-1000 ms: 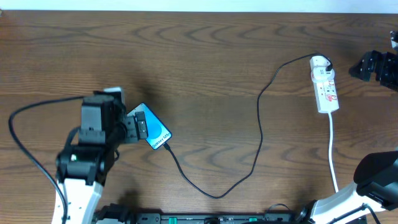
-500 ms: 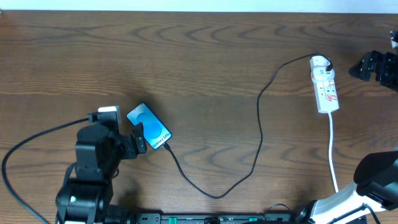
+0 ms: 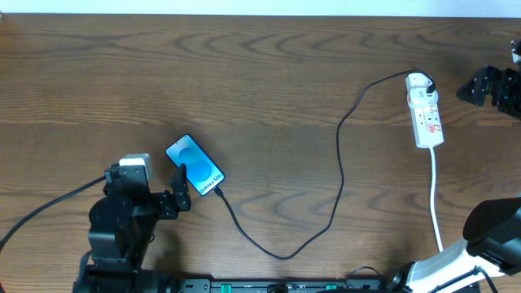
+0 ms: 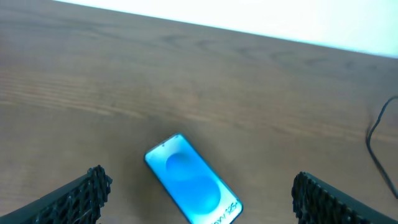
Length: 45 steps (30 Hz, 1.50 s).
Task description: Plug charger to phone and switch on socket
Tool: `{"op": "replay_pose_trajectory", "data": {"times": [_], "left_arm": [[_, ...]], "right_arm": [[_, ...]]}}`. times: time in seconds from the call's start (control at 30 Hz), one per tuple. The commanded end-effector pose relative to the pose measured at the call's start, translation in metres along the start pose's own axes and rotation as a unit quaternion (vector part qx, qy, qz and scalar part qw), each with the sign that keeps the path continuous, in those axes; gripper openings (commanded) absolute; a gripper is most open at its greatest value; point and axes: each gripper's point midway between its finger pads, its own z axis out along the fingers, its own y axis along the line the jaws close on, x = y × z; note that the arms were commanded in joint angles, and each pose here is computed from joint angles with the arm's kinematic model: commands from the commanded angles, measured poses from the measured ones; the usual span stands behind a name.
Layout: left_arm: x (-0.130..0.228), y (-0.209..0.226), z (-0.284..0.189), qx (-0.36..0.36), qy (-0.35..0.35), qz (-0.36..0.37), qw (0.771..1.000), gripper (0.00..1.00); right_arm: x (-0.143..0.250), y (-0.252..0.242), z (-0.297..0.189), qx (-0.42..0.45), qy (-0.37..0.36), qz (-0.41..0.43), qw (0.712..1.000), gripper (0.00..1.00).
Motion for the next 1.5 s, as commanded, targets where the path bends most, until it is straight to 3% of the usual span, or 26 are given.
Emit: {"op": "replay_pose_trajectory", "data": {"times": [0.0, 0.33, 1.17, 1.47], "left_arm": [[0.006, -0.002, 0.004, 0.013, -0.02, -0.003, 1.0, 0.96], [0.008, -0.001, 0.016, 0.033, -0.123, 0.001, 0.992, 0.96], [-0.033, 0.007, -0.003, 0.027, -0.26, 0.0, 0.965, 0.96], [-0.015, 0.011, 0.006, 0.036, -0.302, 0.004, 0.953, 0.96]], "right_arm": [[-0.003, 0.004, -0.007, 0.001, -0.011, -0.004, 1.0, 0.99], [-0.003, 0.004, -0.007, 0.001, -0.011, -0.004, 1.0, 0.99], [-0.003, 0.004, -0.007, 0.001, -0.011, -0.004, 1.0, 0.99], [-0.003, 0.004, -0.007, 0.001, -0.011, -0.004, 1.0, 0.99]]}}
